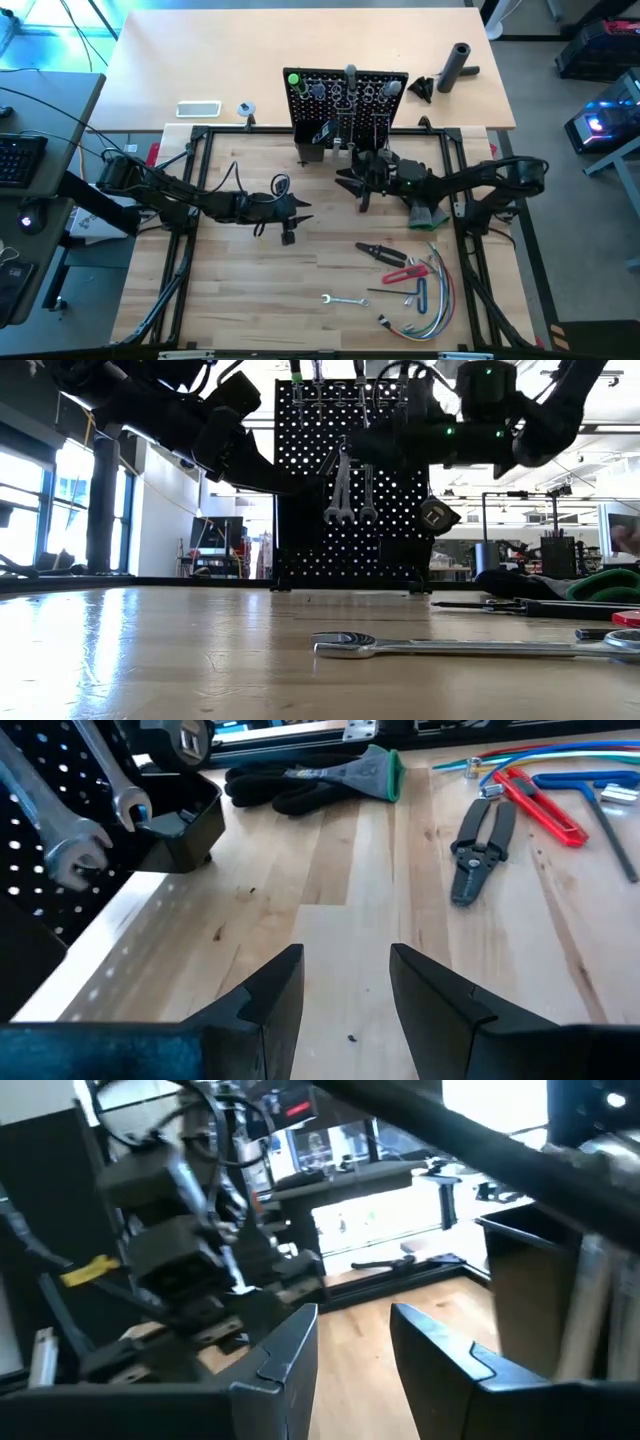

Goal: Hang tools onto peg board
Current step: Hang the silver wrench on the peg board

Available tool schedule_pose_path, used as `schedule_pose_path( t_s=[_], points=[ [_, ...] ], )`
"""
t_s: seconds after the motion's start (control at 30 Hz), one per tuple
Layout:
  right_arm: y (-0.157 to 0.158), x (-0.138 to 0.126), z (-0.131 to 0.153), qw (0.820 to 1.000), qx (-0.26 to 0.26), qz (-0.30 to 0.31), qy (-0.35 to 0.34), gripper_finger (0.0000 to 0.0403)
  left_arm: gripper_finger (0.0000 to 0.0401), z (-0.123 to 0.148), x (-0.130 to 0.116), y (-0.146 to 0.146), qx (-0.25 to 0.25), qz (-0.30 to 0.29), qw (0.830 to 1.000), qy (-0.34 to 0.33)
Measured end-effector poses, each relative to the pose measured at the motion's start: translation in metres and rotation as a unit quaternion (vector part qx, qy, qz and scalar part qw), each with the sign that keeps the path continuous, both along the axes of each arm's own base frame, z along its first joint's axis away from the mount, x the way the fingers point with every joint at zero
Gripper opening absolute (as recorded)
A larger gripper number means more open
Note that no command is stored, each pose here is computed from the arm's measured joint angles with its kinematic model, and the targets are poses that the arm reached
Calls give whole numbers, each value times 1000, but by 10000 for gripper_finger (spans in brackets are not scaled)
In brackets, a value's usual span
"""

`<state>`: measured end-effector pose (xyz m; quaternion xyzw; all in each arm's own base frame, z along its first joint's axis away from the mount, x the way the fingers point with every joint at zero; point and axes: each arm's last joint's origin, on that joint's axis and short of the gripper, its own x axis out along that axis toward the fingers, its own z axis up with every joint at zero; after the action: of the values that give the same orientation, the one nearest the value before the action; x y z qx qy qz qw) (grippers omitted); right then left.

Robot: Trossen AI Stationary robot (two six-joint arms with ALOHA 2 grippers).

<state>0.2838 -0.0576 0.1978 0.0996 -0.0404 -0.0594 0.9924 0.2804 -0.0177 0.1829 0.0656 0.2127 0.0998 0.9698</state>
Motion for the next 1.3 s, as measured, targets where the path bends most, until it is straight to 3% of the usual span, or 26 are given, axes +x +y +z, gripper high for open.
schedule_pose_path(
  t_s=[0.37, 0.6, 0.9, 1.3],
  points=[
    [37, -13, 23, 998, 0, 62, 32, 124, 145, 0, 0, -7, -42, -54, 998, 0],
    [73, -21, 22, 980, 24, 179, 86, 124, 145, -3, -2, -23, -97, -145, 984, 19],
    [143, -29, -4, 932, 55, 314, 175, 124, 145, -26, 5, -61, -144, -208, 967, 26],
    [220, -44, -60, 908, 35, 314, 274, 124, 145, -71, 55, -121, -141, -261, 953, 69]
  ],
)
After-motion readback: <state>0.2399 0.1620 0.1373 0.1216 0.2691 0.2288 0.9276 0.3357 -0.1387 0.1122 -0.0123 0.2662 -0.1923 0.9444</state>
